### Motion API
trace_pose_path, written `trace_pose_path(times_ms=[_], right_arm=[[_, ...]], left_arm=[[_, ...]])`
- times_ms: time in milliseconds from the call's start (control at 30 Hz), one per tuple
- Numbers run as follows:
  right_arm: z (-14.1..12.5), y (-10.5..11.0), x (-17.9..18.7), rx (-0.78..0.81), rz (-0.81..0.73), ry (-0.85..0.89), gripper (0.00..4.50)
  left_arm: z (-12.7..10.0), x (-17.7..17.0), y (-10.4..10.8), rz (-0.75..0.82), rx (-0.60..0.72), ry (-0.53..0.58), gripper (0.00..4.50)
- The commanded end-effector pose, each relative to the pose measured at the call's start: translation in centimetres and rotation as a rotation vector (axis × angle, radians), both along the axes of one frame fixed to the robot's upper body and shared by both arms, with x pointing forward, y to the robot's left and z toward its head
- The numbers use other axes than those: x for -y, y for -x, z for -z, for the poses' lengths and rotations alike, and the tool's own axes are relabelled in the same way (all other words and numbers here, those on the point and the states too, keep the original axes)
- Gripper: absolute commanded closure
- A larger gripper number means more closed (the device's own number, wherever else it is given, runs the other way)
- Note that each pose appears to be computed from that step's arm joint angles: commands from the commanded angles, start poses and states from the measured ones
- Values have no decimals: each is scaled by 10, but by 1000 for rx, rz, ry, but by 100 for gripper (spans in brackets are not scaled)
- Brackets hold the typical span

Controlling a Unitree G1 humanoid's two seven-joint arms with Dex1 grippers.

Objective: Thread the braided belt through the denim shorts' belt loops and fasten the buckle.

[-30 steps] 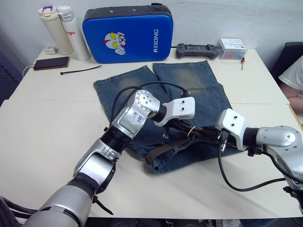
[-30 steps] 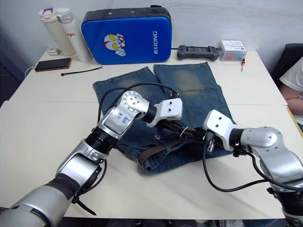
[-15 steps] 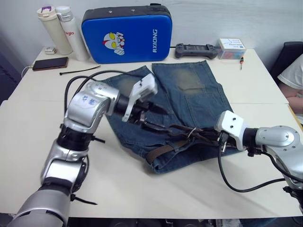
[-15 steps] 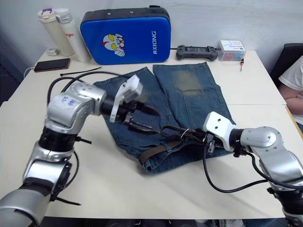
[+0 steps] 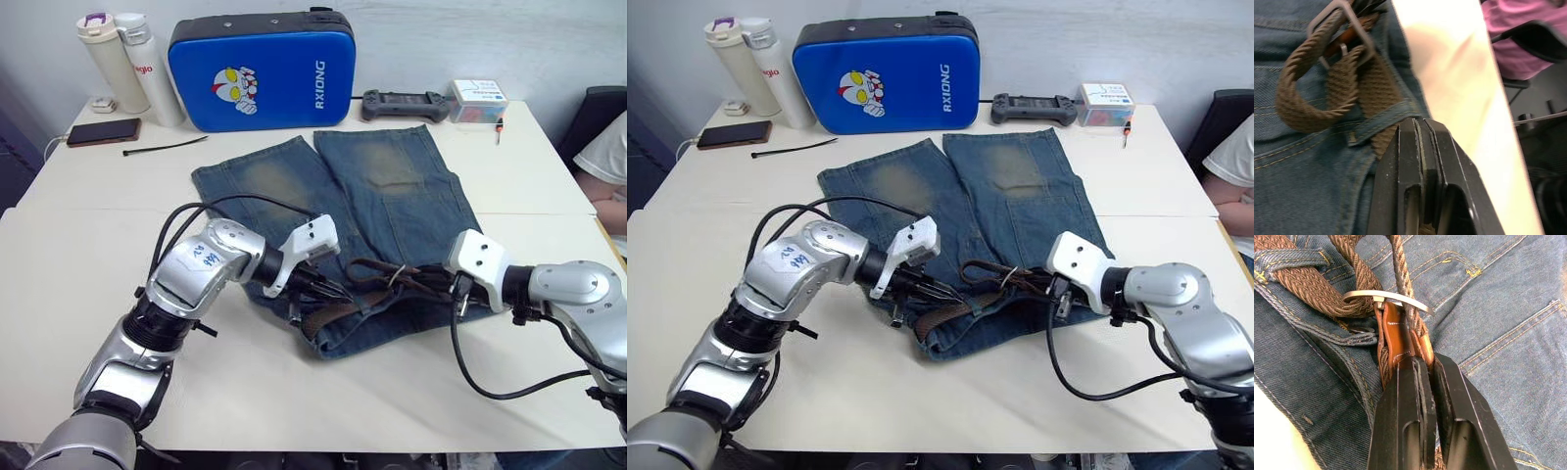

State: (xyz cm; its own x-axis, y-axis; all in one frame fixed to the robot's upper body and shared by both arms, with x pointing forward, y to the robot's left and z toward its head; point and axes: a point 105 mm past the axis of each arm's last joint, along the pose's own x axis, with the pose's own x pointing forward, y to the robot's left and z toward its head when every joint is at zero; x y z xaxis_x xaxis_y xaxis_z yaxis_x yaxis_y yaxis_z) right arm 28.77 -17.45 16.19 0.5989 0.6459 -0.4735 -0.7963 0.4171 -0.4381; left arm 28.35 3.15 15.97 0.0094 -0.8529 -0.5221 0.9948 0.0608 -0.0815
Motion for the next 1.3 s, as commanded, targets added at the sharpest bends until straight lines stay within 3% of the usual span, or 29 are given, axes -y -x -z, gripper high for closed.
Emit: trace_pose_path(times_ms=[33,167,400,500,600,700,967,1300], right_arm=[[-16,3,2,63,2,8,450],[-17,4,3,64,8,13,450],[-18,6,2,95,-26,75,450],[-19,7,6,136,-46,127,450],[-32,3,29,315,-70,258,450],[-37,2,50,368,-71,305,450],[-13,1,116,343,30,339,450],[7,5,153,360,46,486,450]], left_arm=[[7,0,0,23,46,-40,445],[18,2,17,90,-23,-62,445],[66,7,3,184,24,-214,445],[69,12,3,210,26,-219,445],[72,10,1,209,32,-239,445],[74,7,2,208,24,-244,445],[77,-5,7,195,-1,-279,445],[81,-28,19,172,-17,-358,445]])
